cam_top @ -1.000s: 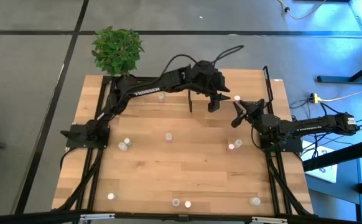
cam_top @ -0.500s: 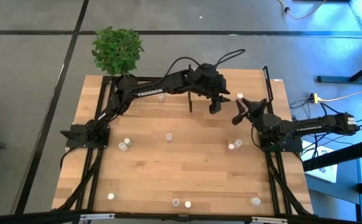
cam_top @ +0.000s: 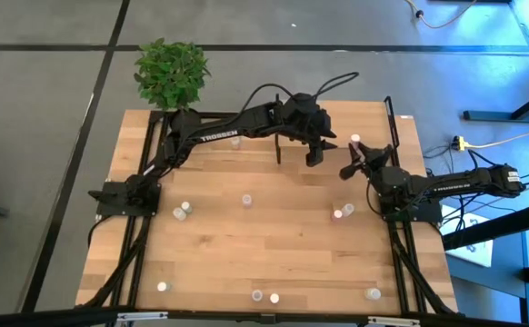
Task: Pick and place medicine bottles onto shelf by color
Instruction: Put the top left pink pill bottle on the shelf
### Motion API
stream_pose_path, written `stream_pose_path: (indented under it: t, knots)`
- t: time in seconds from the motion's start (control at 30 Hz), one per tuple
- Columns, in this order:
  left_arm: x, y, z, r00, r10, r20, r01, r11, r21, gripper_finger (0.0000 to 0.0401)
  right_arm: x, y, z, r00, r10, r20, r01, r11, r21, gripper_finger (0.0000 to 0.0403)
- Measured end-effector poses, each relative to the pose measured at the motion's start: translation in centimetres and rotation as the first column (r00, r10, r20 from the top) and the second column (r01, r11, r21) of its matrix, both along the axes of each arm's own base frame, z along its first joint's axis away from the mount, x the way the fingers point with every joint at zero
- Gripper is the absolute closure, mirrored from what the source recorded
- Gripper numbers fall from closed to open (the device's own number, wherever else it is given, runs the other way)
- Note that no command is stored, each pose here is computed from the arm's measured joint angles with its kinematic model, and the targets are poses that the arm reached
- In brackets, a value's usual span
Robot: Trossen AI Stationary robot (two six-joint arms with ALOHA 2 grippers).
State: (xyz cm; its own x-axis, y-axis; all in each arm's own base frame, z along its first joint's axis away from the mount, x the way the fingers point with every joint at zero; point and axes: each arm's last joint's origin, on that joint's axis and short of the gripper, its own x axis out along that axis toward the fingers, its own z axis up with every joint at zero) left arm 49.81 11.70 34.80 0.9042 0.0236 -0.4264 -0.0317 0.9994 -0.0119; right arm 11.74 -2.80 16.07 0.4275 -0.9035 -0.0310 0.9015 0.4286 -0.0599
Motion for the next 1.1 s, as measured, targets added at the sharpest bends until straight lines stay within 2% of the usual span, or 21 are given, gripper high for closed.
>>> stream_pose_path:
  t: [0.33,1.1]
  knots:
    - [0.01,-0.04,0.00,1.000,-0.001,0.000,0.001,1.000,-0.001,0.0250,-0.24,-0.36,-0.71,0.997,-0.066,0.038,0.063,0.996,0.066,0.0292]
    - [0.03,-0.14,0.00,1.000,-0.004,0.000,0.004,1.000,0.000,0.0250,-0.25,-0.46,-0.65,0.998,-0.065,0.006,0.065,0.997,0.041,0.0292]
